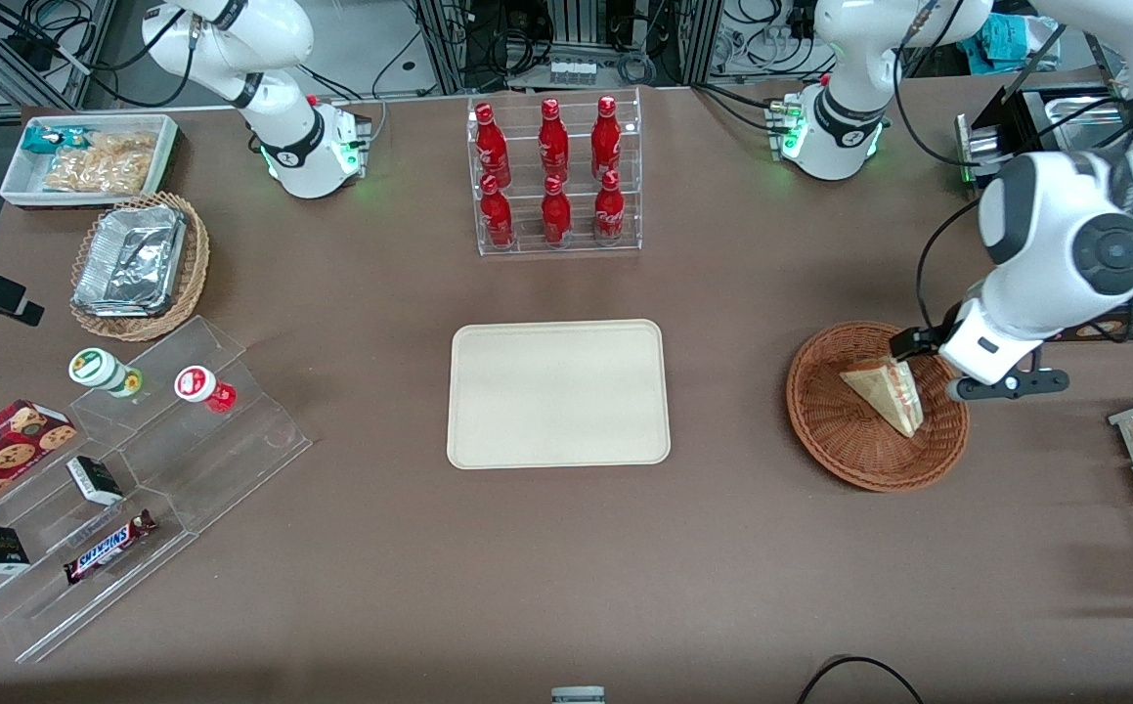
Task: Place sandwich from basket to tray
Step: 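Move the left gripper over the wrapped sandwich in the wicker basket, then lower the left gripper and close it on the wrapped sandwich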
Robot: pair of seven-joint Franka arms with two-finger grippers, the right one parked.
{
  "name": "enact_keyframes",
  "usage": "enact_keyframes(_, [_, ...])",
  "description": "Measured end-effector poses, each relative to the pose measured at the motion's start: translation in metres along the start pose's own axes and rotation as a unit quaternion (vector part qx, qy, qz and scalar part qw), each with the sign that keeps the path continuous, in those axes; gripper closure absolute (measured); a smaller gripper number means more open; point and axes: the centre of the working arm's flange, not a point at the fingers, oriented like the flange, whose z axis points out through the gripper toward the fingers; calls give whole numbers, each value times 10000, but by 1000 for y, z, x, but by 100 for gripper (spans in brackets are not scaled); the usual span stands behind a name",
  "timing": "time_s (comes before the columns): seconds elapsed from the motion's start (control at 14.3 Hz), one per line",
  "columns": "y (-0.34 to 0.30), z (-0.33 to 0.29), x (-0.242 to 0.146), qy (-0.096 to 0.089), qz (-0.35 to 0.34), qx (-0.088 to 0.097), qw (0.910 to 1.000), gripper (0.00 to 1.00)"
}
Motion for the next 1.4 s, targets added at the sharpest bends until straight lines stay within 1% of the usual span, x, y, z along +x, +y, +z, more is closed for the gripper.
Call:
enact_keyframes(0.07, [0,14,-4,48,-398,-22,9992,0])
enact_keyframes(0.14, [0,24,-8,54,-861,-32,9963,0])
enact_keyframes(0.21, [0,30,-11,40,-1376,-33,9905,0])
enact_keyframes(0.28, [0,33,-12,37,-1822,-37,9832,0])
enact_keyframes(0.42, [1,39,-10,154,-2596,-115,9655,0])
enact_keyframes(0.49, [2,45,-9,225,-2856,-171,9579,0])
enact_keyframes(0.56, [3,54,-10,285,-3025,-225,9525,0])
enact_keyframes(0.63, [3,65,-12,319,-3122,-264,9491,0])
enact_keyframes(0.84, [-4,95,-15,332,-3301,-321,9428,0])
enact_keyframes(0.91, [-7,102,-15,337,-3329,-336,9417,6])
enact_keyframes(0.98, [-8,108,-14,328,-3347,-339,9412,7])
enact_keyframes(1.05, [-9,111,-14,308,-3356,-332,9409,12])
enact_keyframes(1.19, [-8,111,-14,303,-3367,-330,9405,38])
enact_keyframes(1.4, [-5,102,-11,368,-3479,-375,9361,66])
